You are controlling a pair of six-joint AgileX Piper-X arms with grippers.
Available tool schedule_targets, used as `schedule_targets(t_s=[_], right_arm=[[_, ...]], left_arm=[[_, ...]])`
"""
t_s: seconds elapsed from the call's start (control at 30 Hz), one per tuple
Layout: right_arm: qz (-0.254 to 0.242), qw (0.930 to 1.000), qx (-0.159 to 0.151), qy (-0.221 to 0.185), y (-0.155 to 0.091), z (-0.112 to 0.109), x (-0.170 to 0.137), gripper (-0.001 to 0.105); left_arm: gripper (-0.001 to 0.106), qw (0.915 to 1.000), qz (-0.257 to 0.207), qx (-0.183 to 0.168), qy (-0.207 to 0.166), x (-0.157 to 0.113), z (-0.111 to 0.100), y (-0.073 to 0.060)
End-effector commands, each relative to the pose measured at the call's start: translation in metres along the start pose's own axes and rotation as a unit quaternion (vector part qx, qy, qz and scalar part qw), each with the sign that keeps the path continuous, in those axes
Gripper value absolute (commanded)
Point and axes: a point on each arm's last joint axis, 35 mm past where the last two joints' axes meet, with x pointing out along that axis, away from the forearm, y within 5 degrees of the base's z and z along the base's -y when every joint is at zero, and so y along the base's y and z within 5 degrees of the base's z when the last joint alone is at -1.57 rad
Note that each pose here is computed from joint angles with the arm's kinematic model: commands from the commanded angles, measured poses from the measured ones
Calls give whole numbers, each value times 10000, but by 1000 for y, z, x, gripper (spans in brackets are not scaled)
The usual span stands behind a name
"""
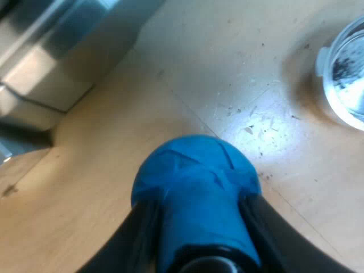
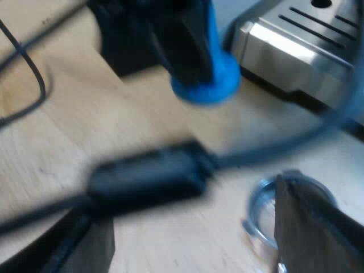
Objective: Grind coffee beans and then tamp
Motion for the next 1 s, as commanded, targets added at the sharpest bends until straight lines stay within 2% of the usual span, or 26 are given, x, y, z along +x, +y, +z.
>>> schedule_targets(t_s=[0.03,0.23,0.4,0.5,0.57,0.63,0.77,1.0], right_arm=[[39,9996,-152,223,-1,-3,-8,62],[-80,9974,-188,685,-2,-13,-15,62],[-134,9977,-163,651,-2,-21,-14,62],[-155,9974,78,693,-2,-35,-13,63],[-193,9973,288,646,-2,-45,-12,70],[-207,9978,340,523,-2,-49,-12,73],[-454,9976,388,345,-3,-57,-11,72],[-614,9967,345,408,-5,-68,-12,72]], left_arm=[[2,9997,-78,74,-217,-21,-6,-3],[2,9976,-315,140,-603,-48,-16,-7],[1,9967,-458,342,-574,-52,-20,-17],[1,9951,-570,503,-625,-54,-18,-25],[1,9936,-639,632,-683,-58,-14,-31],[1,9924,-712,695,-723,-61,-11,-34],[1,9889,-1073,727,-730,-64,4,-38],[1,9898,-1104,707,-562,-55,21,-40]])
